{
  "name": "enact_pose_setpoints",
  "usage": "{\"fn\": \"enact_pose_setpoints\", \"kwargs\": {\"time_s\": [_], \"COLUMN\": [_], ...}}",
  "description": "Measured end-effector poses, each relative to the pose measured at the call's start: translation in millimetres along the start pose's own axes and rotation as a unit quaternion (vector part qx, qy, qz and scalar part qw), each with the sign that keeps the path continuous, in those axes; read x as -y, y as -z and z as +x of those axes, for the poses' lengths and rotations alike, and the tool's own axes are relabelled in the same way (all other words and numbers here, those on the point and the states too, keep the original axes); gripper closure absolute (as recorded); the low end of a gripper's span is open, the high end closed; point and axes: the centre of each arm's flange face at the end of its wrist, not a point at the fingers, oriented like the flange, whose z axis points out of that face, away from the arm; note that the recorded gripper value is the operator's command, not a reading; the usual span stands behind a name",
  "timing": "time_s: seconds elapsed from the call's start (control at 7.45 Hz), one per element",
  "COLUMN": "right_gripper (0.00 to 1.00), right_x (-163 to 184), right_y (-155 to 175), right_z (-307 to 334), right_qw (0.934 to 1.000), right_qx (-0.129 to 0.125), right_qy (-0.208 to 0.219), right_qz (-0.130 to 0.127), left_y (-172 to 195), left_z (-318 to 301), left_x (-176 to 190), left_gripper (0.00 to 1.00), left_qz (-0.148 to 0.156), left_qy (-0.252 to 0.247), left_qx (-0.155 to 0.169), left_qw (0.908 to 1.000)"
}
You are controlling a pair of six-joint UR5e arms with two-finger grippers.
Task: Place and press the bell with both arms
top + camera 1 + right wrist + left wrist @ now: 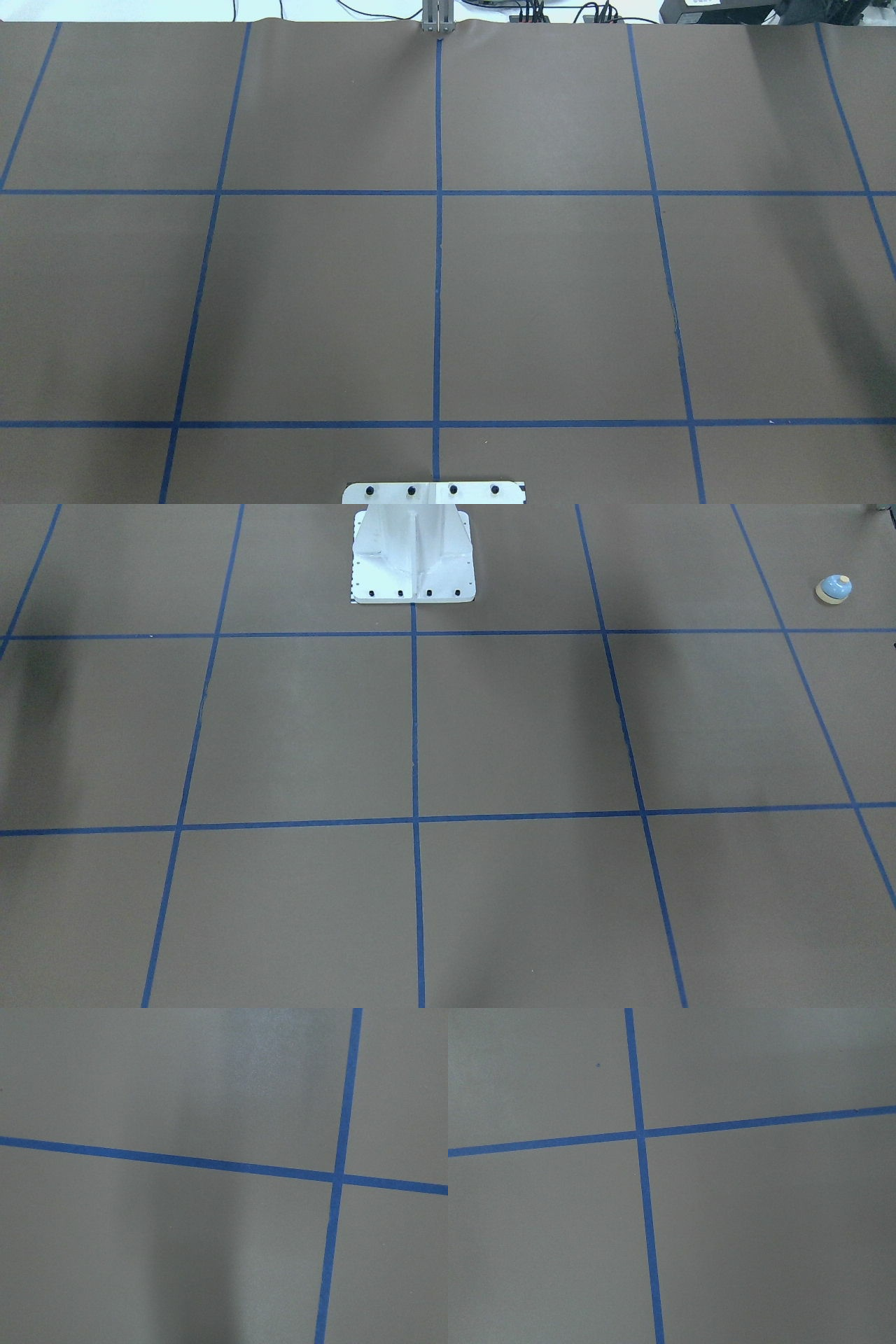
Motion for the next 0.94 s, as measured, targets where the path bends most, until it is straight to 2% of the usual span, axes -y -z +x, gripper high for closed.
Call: {"fn": "enact_pose_setpoints", "kwargs": {"time_s": [0.94], "right_gripper": [0.00], "right_x": [0.3], "right_y": [-1.5], "right_z": [0.4], "right_qw": [1.0000], "right_qx": [0.000], "right_qy": [0.007], "right_qz": [0.005], "left_y": [-4.0], "left_z": [-4.6], "left_x": [-6.5], "left_gripper": [0.00], "left_qz": [-0.005], "left_qy": [0.005], "left_qx": [0.000], "left_qw": [1.0000]}}
